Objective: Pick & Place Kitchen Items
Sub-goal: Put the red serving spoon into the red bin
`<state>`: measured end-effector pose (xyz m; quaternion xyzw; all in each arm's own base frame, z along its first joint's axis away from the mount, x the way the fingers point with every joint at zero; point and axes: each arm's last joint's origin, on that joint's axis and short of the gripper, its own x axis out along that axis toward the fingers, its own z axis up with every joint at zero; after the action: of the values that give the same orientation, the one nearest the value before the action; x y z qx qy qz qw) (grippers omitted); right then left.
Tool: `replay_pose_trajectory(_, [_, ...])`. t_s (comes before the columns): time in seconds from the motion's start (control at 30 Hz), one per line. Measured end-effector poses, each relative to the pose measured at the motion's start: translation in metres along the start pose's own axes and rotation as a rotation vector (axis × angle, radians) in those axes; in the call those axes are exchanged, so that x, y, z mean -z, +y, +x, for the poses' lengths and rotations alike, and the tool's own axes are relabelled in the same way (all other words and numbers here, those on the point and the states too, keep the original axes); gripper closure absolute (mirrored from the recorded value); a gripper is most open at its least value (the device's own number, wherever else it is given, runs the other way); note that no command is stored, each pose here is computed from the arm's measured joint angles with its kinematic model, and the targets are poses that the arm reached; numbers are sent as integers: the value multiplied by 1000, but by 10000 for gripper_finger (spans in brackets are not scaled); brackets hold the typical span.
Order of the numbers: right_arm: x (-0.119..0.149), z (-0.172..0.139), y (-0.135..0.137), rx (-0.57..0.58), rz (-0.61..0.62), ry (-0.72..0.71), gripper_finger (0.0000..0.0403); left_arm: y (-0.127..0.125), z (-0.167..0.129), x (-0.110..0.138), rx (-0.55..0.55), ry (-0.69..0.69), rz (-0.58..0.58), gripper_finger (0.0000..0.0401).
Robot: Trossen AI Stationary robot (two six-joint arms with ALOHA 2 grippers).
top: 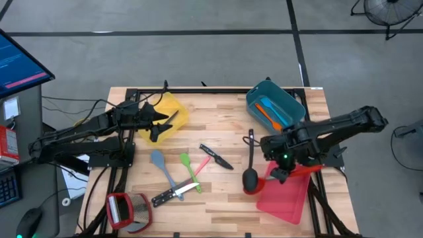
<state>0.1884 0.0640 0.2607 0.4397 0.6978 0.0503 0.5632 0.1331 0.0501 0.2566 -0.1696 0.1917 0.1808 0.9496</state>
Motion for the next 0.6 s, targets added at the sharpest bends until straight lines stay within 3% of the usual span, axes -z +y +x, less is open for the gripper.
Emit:
replay_pose_trajectory(0.3, [18,9,-2,95,20,98,364,0,0,0,-1,4,0,144])
replay_pose_trajectory(0.5, [26,1,-4,72,100,84,365,0,0,1,-2,6,3,144])
replay_pose_trajectory(0.6, [32,-5,-2,6,110,72,366,0,0,1,-2,7,18,144])
